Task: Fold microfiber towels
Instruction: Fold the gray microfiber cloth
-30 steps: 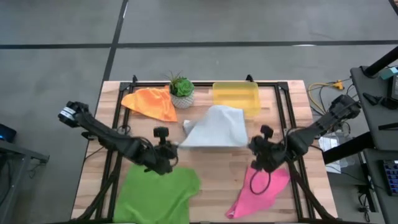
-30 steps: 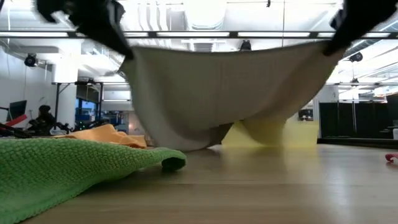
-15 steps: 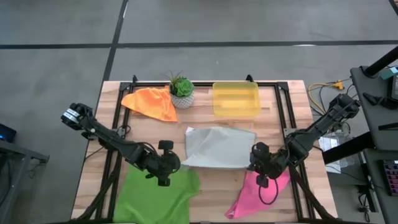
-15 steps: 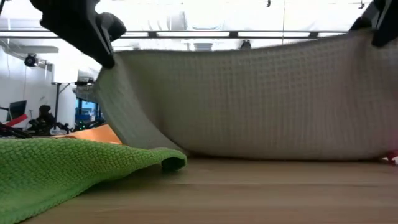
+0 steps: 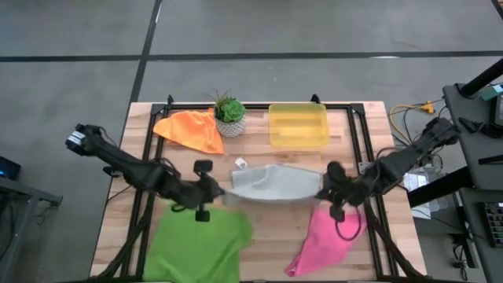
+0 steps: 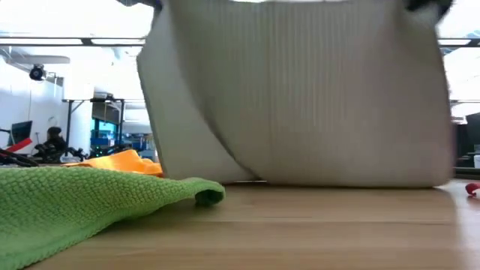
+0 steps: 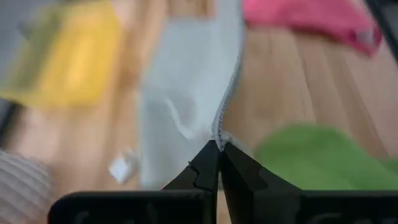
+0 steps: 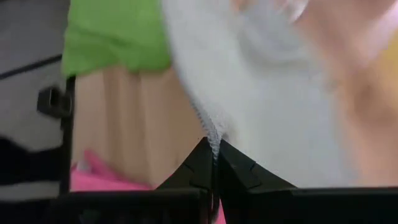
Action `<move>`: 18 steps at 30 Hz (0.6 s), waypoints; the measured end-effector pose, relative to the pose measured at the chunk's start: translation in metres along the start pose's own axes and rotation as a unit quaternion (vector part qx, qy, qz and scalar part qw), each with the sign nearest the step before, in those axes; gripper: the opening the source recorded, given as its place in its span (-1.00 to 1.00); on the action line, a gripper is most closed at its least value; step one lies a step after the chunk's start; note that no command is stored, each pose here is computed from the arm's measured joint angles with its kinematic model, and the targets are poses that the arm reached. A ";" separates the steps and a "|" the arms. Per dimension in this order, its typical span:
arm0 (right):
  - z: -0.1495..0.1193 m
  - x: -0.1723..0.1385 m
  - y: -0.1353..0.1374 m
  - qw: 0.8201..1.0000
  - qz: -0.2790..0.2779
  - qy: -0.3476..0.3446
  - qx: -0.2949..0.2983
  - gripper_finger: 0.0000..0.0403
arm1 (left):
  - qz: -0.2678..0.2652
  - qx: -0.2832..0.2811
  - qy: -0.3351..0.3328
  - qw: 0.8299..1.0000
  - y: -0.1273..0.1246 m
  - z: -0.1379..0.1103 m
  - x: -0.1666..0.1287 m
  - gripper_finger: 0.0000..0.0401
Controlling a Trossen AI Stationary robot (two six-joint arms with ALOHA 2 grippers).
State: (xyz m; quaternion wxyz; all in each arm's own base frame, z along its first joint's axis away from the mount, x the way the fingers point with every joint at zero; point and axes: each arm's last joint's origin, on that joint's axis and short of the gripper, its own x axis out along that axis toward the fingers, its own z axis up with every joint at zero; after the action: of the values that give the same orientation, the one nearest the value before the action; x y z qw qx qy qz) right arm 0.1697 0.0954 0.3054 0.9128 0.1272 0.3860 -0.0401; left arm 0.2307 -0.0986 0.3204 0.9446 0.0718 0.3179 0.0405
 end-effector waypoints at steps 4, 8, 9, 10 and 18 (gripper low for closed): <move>0.034 -0.035 -0.012 0.994 -0.071 -0.076 -0.045 -0.96 | 0.079 0.050 -0.058 0.994 0.025 0.025 -0.028 -1.00; 0.061 -0.060 -0.031 0.973 -0.170 -0.121 -0.099 -0.96 | 0.196 0.109 -0.070 0.972 0.057 0.044 -0.050 -1.00; 0.067 -0.064 -0.036 0.967 -0.193 -0.126 -0.108 -0.96 | 0.223 0.125 -0.065 0.965 0.065 0.047 -0.054 -1.00; 0.073 -0.067 -0.042 0.961 -0.216 -0.130 -0.115 -0.96 | 0.246 0.139 -0.058 0.957 0.073 0.049 -0.057 -1.00; 0.117 -0.087 -0.095 0.908 -0.364 -0.155 -0.137 -0.96 | 0.377 0.231 0.011 0.897 0.129 0.067 -0.065 -1.00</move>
State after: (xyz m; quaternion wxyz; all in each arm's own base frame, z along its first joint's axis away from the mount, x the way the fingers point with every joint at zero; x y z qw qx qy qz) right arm 0.1739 -0.0296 0.4271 0.8916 -0.1562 0.2608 -0.3357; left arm 0.2161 0.0129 0.4326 0.8117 0.4023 0.2778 0.3195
